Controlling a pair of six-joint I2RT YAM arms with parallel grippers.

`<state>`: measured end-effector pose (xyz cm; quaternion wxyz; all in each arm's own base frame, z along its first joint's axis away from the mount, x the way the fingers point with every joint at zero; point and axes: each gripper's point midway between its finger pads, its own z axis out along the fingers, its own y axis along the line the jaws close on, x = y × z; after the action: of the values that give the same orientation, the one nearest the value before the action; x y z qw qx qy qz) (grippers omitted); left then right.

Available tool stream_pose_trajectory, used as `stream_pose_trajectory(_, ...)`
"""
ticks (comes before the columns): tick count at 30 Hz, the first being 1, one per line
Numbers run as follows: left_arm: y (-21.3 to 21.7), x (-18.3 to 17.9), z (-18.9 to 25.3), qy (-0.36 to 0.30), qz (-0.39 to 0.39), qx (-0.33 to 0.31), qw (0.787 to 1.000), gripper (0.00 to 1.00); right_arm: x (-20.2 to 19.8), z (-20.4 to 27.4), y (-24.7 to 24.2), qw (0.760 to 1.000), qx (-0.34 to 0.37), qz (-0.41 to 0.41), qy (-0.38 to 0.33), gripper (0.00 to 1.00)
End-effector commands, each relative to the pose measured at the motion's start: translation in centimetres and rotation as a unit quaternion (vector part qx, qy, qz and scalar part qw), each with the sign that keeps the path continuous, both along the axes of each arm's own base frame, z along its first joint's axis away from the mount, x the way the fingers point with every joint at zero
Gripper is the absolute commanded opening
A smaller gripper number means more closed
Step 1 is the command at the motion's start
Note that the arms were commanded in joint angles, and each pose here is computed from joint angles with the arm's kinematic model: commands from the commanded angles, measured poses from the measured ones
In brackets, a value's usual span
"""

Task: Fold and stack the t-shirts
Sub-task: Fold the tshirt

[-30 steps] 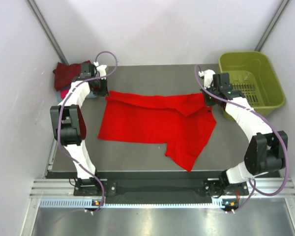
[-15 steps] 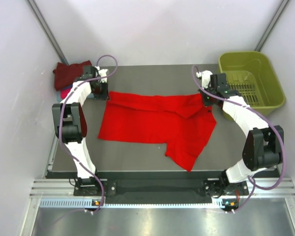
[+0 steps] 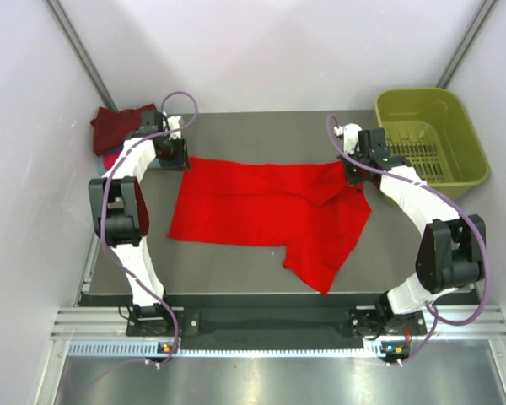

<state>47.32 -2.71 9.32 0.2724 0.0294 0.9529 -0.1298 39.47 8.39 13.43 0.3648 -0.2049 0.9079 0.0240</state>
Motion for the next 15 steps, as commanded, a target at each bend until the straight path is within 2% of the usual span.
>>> stream_pose_trajectory(1, -0.8, 2.5, 5.7, -0.084, 0.016, -0.034, 0.996, 0.39, 0.8, 1.5, 1.0, 0.999, 0.014, 0.006, -0.03, 0.0)
stream_pose_trajectory(7, -4.5, 2.4, 3.0, -0.037, -0.013, -0.085, 0.996, 0.4, 0.7, 0.9, 1.4, 1.0, 0.011, 0.011, -0.025, 0.0)
stream_pose_trajectory(15, -5.7, 2.2, 0.1, 0.012, -0.018, -0.117, 0.993, 0.39, -0.6, -0.4, 0.5, 1.0, -0.008, 0.006, -0.011, 0.0)
